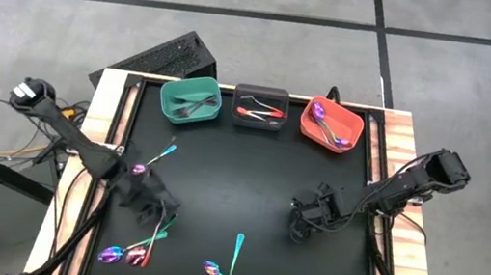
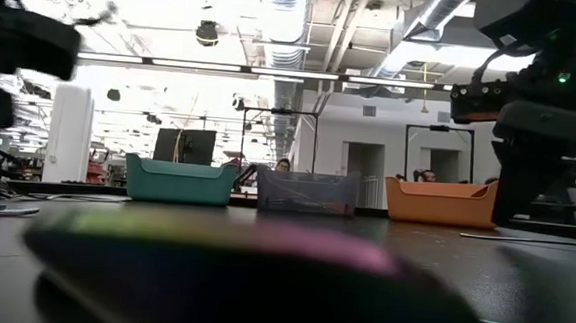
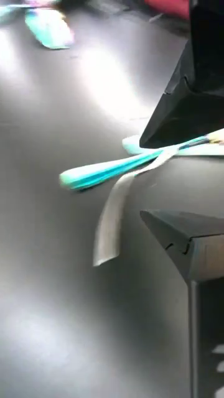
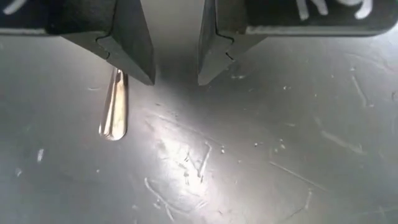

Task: Sort silverware by color (type)
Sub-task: Put the orange fork into the black bin

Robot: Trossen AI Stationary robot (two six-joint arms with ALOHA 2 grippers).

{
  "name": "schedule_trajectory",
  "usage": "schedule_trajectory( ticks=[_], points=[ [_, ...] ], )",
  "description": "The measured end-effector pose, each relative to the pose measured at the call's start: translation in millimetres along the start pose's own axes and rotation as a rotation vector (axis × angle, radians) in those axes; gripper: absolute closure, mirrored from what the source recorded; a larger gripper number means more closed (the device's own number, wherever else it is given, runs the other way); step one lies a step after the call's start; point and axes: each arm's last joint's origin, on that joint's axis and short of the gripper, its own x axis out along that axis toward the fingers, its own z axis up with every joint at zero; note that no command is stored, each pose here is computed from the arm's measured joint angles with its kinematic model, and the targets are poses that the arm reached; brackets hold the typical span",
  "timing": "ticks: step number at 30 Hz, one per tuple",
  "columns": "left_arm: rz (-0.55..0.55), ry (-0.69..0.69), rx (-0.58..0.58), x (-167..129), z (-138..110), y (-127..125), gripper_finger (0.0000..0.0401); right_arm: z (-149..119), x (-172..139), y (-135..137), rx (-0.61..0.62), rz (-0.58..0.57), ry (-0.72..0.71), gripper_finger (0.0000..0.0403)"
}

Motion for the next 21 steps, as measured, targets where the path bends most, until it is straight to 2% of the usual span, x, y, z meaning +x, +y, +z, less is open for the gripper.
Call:
schedule_trajectory(
  ticks=[3,12,16,21],
  points=[
    [0.001,0.03,0.0,2.1,-10.0,-3.4,0.0241,0.0,-0.2,0.1,-0.002,-0.012,-0.019,0.0265],
    [0.11,0.041,0.01,22.2,-13.0,-1.8,0.0241,1.8,0.4,-1.4,-0.043,-0.022,-0.025,0.0265],
    [0.104,0.041,0.066,28.0,-12.8,-4.1,0.0242,5.3,1.9,-4.4,-0.028,-0.027,-0.02,0.0265],
    [0.128,0.002,0.092,30.4,-9.2,-2.8,0.0279,8.6,3.2,-7.3,-0.009,-0.032,-0.018,0.0265]
  ],
)
